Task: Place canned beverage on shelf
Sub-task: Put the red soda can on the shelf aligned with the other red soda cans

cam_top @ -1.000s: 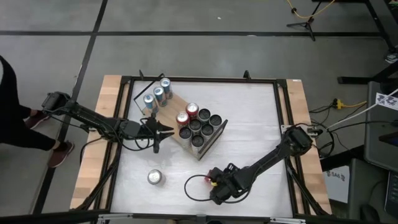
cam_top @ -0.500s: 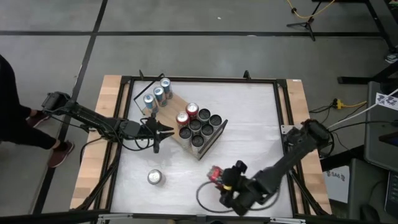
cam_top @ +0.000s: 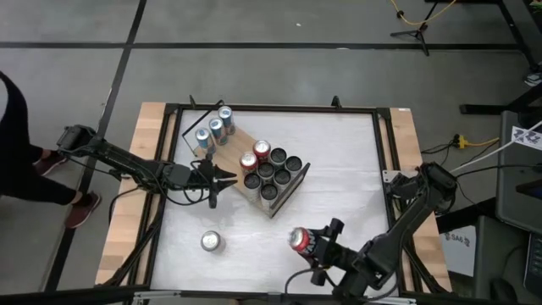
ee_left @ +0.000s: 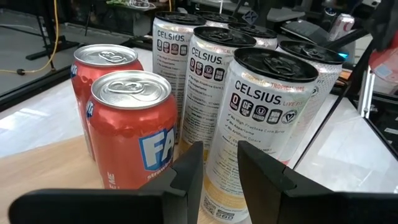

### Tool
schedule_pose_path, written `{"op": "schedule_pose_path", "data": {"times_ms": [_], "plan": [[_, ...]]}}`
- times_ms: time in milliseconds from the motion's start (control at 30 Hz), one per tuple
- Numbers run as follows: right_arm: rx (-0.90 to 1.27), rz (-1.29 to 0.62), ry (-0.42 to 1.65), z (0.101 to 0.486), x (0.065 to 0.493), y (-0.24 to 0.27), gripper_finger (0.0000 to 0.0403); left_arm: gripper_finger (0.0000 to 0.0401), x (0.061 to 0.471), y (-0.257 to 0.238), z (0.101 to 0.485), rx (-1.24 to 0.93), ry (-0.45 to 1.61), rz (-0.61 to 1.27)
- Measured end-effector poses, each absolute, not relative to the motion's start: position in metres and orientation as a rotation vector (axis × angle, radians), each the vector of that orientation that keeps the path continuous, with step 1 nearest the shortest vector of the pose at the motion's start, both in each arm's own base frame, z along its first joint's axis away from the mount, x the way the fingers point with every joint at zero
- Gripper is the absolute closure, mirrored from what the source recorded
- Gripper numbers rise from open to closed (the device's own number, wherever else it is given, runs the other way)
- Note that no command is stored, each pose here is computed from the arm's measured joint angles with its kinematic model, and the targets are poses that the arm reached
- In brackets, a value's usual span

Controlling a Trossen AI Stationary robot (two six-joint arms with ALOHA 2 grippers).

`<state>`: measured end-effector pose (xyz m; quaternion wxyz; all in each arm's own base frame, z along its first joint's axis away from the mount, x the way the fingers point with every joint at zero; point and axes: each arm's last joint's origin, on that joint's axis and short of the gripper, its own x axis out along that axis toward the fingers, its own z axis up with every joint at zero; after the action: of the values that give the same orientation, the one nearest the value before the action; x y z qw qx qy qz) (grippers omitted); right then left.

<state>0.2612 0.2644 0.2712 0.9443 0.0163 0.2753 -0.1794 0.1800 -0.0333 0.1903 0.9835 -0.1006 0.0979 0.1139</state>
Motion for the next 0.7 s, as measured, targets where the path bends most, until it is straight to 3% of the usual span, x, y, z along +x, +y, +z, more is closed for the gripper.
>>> {"op": "schedule_pose_path", "data": {"times_ms": [400,700], "plan": [[-0.008,-0.401,0.396,0.259,0.279,0.282,0.0117,0.0308,0.180,-0.033,0.192,-0.206,0.184,0.227],[0.029,-0.460,0.344,0.222,0.342,0.268,0.0118,0.0308,0.180,-0.033,0.192,-0.205,0.184,0.227]]}}
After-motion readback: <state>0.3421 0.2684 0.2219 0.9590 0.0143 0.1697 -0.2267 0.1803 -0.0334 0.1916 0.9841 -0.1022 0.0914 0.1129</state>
